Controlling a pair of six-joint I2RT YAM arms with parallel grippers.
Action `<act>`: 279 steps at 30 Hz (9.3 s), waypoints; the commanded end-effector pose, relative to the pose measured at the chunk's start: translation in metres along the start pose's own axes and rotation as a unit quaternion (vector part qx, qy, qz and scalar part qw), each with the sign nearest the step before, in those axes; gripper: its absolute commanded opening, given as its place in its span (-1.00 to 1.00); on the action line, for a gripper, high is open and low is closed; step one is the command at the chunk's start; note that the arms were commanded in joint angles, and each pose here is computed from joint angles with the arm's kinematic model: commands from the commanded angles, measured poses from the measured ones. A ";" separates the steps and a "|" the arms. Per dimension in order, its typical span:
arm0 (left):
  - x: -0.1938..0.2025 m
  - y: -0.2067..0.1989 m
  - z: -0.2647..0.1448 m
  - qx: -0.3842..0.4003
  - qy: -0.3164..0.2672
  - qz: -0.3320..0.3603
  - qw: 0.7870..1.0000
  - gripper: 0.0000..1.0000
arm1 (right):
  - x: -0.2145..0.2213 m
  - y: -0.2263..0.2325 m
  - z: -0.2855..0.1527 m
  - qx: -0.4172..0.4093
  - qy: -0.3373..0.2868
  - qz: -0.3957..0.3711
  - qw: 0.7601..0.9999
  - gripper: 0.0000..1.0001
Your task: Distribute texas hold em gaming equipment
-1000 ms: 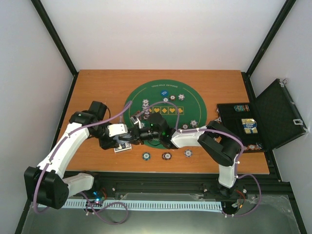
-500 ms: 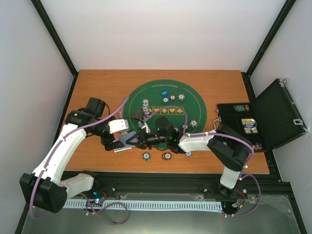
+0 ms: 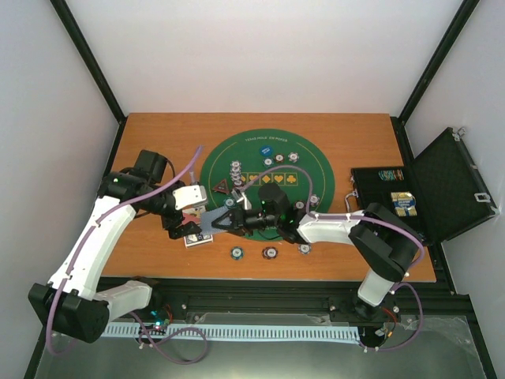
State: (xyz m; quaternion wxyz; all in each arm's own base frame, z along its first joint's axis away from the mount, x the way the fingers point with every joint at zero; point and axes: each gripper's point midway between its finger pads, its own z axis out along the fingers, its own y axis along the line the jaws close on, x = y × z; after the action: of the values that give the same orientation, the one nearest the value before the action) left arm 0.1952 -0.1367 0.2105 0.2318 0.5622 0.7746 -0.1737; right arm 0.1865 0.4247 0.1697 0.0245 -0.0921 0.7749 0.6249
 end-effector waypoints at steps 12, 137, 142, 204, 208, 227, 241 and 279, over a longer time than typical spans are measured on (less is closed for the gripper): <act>-0.012 0.004 -0.002 0.003 -0.009 0.003 1.000 1.00 | -0.019 0.000 -0.011 0.015 0.009 -0.047 0.999 -0.95; 0.010 -0.011 0.050 -0.039 0.046 0.096 0.994 -0.17 | 0.008 -0.015 0.028 -0.015 0.015 0.015 1.000 -0.87; 0.015 -0.012 0.048 -0.042 0.053 0.103 0.992 -0.09 | 0.005 -0.031 0.022 0.019 0.006 0.022 1.000 -0.77; 0.017 -0.022 0.074 0.009 0.036 0.085 0.996 0.25 | 0.012 0.002 0.022 -0.022 0.019 0.002 1.000 -0.94; 0.014 -0.020 0.069 -0.003 0.032 0.085 0.996 0.06 | 0.013 -0.003 0.021 -0.017 0.015 0.007 1.000 -0.94; 0.024 -0.021 0.062 -0.021 0.047 0.103 0.993 -0.37 | 0.003 -0.024 0.008 0.022 0.004 0.015 1.000 -0.55; 0.028 -0.016 0.061 -0.032 0.064 0.107 0.992 -0.41 | -0.002 -0.026 0.000 0.037 0.005 0.013 0.999 -0.20; 0.042 -0.014 0.066 -0.030 0.095 0.090 0.991 -0.41 | -0.027 -0.004 -0.048 0.095 -0.030 -0.036 0.994 -0.94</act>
State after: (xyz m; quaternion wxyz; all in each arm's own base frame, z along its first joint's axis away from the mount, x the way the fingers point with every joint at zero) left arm 0.1830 -0.1409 0.1282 0.1849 0.6335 0.7481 -0.0702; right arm 0.2090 0.3890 0.1746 0.0634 -0.1029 0.8217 0.5570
